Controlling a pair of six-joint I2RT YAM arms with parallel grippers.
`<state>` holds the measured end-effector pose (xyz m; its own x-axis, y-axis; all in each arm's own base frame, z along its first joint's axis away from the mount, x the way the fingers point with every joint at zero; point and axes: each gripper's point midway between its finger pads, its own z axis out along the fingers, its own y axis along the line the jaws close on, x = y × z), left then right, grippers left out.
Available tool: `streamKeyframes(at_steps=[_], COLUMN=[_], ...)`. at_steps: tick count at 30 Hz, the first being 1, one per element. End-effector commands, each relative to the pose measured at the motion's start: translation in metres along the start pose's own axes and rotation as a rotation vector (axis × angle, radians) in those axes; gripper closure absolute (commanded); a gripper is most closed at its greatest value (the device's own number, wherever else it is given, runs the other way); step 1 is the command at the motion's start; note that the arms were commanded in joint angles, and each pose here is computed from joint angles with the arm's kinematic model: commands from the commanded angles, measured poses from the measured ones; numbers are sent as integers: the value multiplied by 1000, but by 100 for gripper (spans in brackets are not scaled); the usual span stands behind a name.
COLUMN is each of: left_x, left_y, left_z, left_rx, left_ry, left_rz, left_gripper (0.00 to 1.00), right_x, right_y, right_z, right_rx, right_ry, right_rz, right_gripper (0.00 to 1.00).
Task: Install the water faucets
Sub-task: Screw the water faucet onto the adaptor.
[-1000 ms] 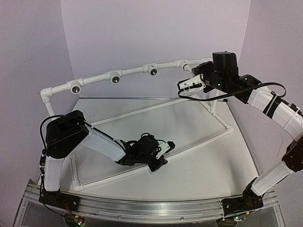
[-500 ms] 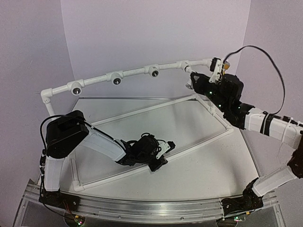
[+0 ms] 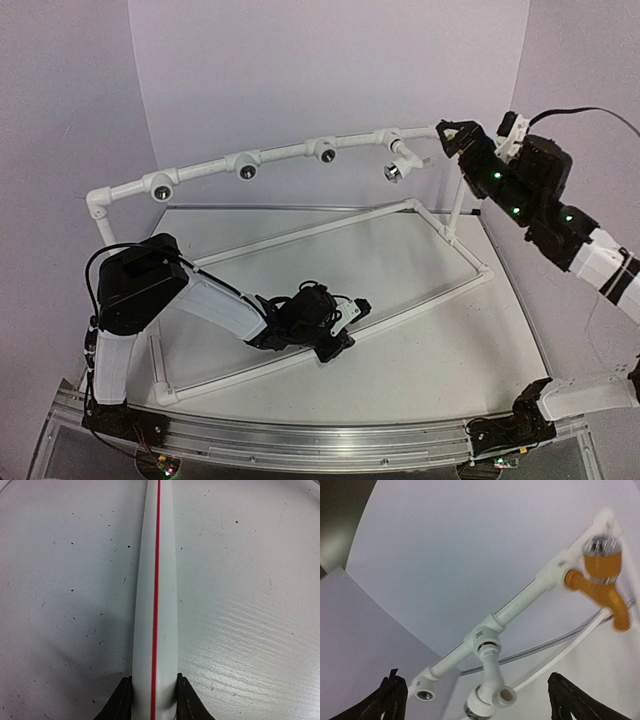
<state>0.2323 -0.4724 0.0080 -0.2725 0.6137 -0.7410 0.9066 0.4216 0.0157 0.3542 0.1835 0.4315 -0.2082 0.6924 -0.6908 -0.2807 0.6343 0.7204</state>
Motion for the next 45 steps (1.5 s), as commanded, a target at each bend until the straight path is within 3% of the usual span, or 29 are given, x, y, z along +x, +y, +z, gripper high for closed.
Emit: streamKeyframes(at_steps=[1, 5, 8, 10, 14, 17, 20, 22, 24, 25, 27, 29, 32, 35, 37, 38, 40, 41, 43, 44, 45], left_x=[161, 161, 160, 160, 160, 160, 160, 160, 160, 161, 161, 161, 161, 161, 162, 161, 162, 162, 163, 163, 162], left_y=[-4, -3, -2, -2, -2, -2, -2, -1, -2, -2, -2, -2, -2, -2, -2, -2, -2, -3, -4, -4, -4], left_z=[4, 4, 5, 5, 5, 6, 5, 5, 5, 5, 5, 5, 6, 6, 6, 6, 7, 6, 6, 5, 6], left_rx=[15, 15, 11, 8, 6, 6, 5, 5, 6, 5, 6, 8, 10, 9, 9, 10, 14, 17, 28, 30, 32], left_ry=[488, 487, 487, 486, 489, 491, 491, 491, 492, 493, 493, 494, 494, 497, 499, 498, 501, 502, 505, 504, 502], left_rz=[-48, -51, -52, -54, -55, -55, -56, -57, -57, -57, -57, -56, -55, -58, -58, -58, -57, -56, -57, -58, -58], left_gripper=[100, 100, 100, 100, 100, 100, 100, 100, 100, 100, 100, 100, 100, 100, 100, 100, 100, 100, 100, 100, 100], right_x=[10, 8, 11, 12, 26, 38, 41, 44, 53, 58, 59, 58, 52, 49, 46, 40, 12, 6, -15, -17, -18], right_y=[-61, -34, -16, -8, -3, 8, 0, -2, -6, -8, -8, -11, -12, -6, 1, 16, 58, 71, 91, 94, 96], right_z=[-33, -31, -17, -5, 24, 48, 69, 78, 80, 79, 78, 77, 75, 73, 72, 72, 54, 48, 23, 13, 2], right_rx=[279, 76, -15, -33, -21, 7, 148, 252, 287, 296, 352, 414, 446, 273, 68, -97, -488, -603, -786, -799, -787], right_ry=[266, 357, 385, 398, 395, 332, 352, 331, 325, 316, 250, 181, 51, -18, -23, -48, -124, -124, -170, -186, -200], right_rz=[-965, -1712, -2174, -2369, -2600, -2598, -2584, -2521, -2410, -2337, -2077, -1780, -1198, -442, 212, 457, 766, 823, 824, 750, 648], right_gripper=[2, 2, 2, 2, 2, 4, 16, 30, 52, 69, 83, 83, 84, 87, 86, 82, 54, 43, 29, 12, 4])
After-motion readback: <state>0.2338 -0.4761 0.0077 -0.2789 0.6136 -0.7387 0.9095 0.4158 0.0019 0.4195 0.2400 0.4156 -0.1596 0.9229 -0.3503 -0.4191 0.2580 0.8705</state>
